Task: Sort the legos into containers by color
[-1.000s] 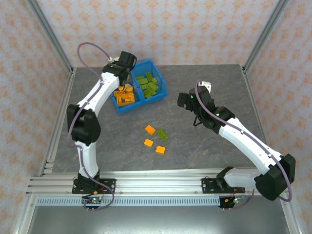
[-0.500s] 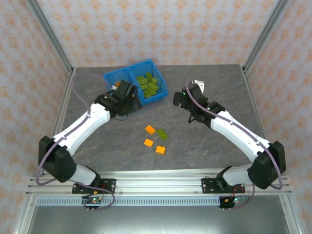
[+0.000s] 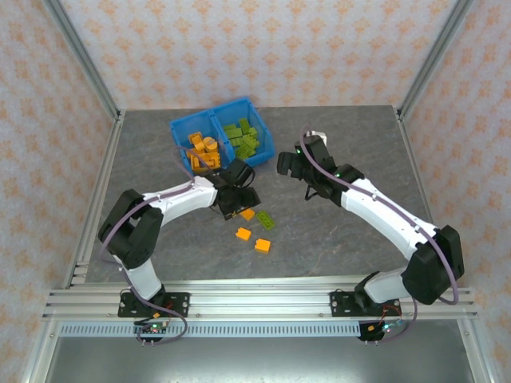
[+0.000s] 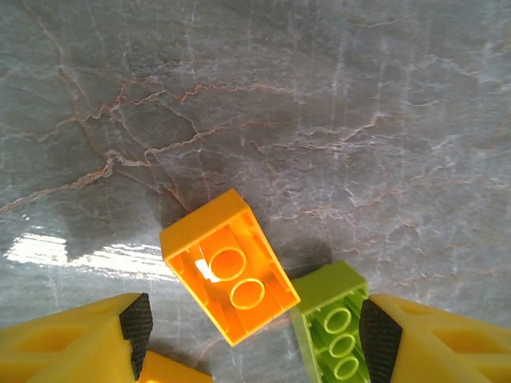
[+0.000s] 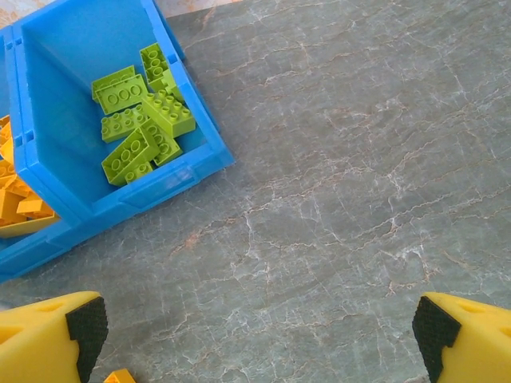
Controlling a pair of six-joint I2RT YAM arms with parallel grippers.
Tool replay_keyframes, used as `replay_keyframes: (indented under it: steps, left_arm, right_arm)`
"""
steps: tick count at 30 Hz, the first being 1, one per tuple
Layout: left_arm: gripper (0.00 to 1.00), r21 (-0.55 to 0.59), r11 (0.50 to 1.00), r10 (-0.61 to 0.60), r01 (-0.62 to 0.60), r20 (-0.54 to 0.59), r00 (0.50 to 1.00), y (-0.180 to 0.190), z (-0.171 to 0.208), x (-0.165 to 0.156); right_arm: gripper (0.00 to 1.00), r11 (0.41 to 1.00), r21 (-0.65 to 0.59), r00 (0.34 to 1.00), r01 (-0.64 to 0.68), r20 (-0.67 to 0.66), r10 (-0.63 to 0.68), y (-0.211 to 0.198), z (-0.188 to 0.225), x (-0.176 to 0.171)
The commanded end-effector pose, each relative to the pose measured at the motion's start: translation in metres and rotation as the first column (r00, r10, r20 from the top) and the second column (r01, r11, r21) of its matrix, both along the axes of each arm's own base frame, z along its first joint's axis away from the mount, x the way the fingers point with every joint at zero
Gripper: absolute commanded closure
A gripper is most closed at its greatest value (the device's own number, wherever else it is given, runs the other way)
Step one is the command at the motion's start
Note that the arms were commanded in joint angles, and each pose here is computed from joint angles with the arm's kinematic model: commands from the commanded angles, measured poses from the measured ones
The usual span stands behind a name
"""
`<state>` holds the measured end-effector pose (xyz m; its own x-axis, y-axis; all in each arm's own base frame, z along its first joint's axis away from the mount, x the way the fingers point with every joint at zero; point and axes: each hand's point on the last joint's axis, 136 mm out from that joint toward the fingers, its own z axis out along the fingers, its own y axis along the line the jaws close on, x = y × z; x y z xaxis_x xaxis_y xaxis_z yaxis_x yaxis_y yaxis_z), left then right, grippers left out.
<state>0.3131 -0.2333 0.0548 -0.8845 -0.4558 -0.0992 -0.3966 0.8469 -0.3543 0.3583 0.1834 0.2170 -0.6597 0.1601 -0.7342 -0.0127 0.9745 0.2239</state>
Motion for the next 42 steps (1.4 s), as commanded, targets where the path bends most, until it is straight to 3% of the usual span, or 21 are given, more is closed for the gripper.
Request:
replay_keyframes:
  steps: [1,10,16,19,25,29,34,38,42]
  left_arm:
    - [0.28,0.012,1.000,0.019,-0.019,0.004,1.000,-0.001,-0.003,0.007]
    - [0.40,0.079,0.997,0.028,-0.023,-0.054,0.998,0.008,-0.028,-0.001]
    - [0.50,0.123,0.992,0.022,-0.016,-0.051,0.998,0.018,-0.027,-0.004]
    - [0.59,0.128,0.992,0.019,-0.014,-0.042,0.999,0.019,-0.024,-0.003]
    - [0.68,0.173,0.985,0.002,-0.008,0.038,0.999,0.027,0.007,0.009]
    - [0.69,0.204,0.979,-0.009,-0.014,0.111,0.994,0.040,0.042,0.027]
    - [0.70,0.251,0.964,0.026,-0.084,0.224,0.974,0.083,0.092,0.064]
    - [0.71,0.298,0.942,0.044,-0.153,0.341,0.939,0.124,0.134,0.105]
    - [0.71,0.392,0.898,0.041,-0.199,0.376,0.926,0.160,0.155,0.147]
  right_arm:
    - [0.01,0.999,-0.032,1.000,0.005,0.014,-0.005,-0.011,0.005,-0.008]
    - [0.01,1.000,-0.024,1.000,-0.004,0.016,0.004,-0.011,0.008,-0.011]
    - [0.01,0.991,0.044,0.991,-0.125,0.052,0.123,0.001,0.008,-0.028]
    - [0.02,0.973,0.085,0.977,-0.212,0.033,0.210,0.013,-0.001,-0.041]
    - [0.03,0.937,0.174,0.952,-0.304,0.023,0.305,0.028,-0.005,-0.060]
    - [0.03,0.935,0.194,0.955,-0.296,0.026,0.297,0.026,-0.005,-0.064]
    - [0.03,0.939,0.197,0.959,-0.282,0.027,0.282,0.023,-0.003,-0.064]
    - [0.03,0.945,0.189,0.964,-0.265,0.030,0.265,0.021,0.000,-0.062]
    - [0.03,0.948,0.189,0.966,-0.257,0.029,0.256,0.019,0.001,-0.062]
